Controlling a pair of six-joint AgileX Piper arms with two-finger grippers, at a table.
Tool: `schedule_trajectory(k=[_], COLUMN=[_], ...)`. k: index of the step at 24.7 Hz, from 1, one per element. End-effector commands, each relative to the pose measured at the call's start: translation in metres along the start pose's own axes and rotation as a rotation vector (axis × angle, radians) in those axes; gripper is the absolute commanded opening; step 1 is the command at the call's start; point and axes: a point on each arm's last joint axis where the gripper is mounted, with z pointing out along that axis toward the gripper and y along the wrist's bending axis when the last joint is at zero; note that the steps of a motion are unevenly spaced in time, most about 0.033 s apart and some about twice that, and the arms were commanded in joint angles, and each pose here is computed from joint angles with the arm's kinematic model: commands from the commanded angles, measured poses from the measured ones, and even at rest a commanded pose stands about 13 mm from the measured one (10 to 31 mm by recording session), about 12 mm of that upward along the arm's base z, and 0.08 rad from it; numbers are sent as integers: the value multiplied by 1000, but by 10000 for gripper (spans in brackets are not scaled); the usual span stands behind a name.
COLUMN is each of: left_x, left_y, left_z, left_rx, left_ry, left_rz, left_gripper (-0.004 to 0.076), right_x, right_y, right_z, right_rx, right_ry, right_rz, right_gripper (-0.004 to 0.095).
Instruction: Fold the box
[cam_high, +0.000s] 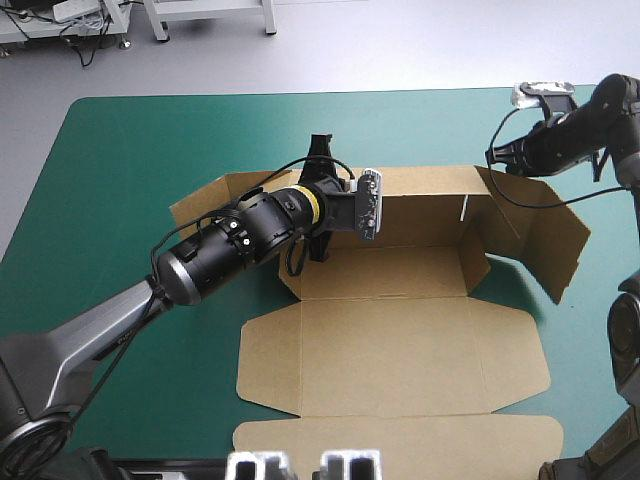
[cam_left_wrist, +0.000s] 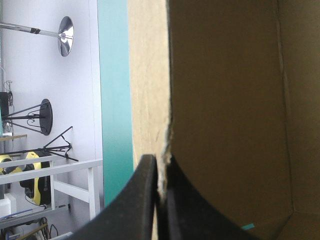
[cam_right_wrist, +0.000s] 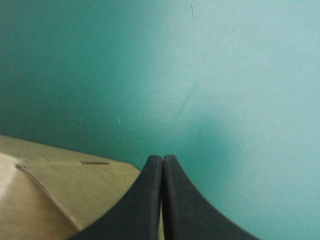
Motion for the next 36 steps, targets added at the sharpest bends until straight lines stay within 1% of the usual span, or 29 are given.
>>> schedule_trajectory(k=[1, 5, 7, 12, 14, 15, 16, 19, 21, 23, 24, 28, 31, 36], left_x=[-8, -8, -8, -9, -10, -10, -10, -9, -8, -8, -8, -8, -8, -7], left_y=[10, 10, 11, 11, 11, 11, 11, 10, 9, 9, 9, 9, 9, 8], left_z=[-18, -18, -18, -18, -18, -18, -18, -18, -18, -18, -18, -18, -18, -17], left_rx=[-53, -53, -55, -61, -56, -56, -56, -44, -40, -40, -40, -40, -40, -32], left_ry=[-67, -67, -68, -81, -85, -85, -85, -73, -68, -68, -68, -68, -68, -60], left_rz=[-62, -61, -61, -69, -79, -79, -79, -79, -77, -75, -75, -75, -77, -79], left_gripper=[-9, -9, -9, -9, -9, -9, -9, -9, -9, -9, -9, -9, -9, -9], right_x=[17, 31, 41, 58, 61, 64, 66, 73, 83, 97, 106, 132, 142, 147], right_y=[-3, -10, -11, -9, -9, -7, -3, 4, 9, 14, 16, 20, 23, 24], right_z=[-30, -44, -47, -32, -23, -15, -10, -7, -10, -13, -13, -3, 3, 7], right_rx=[-15, -55, -79, -138, -166, -202, -263, -327, -320, -288, -265, -198, -201, -204], right_ry=[-32, -69, -76, -34, -46, -65, -83, -109, -130, -169, -205, -351, -409, -419], right_rz=[-7, 24, 14, -16, -19, -4, -7, -28, -59, -76, -106, -121, -138, -167], right_gripper=[-19, -18, -19, -18, -18, -18, -18, -17, -17, -17, -17, -17, -17, -17])
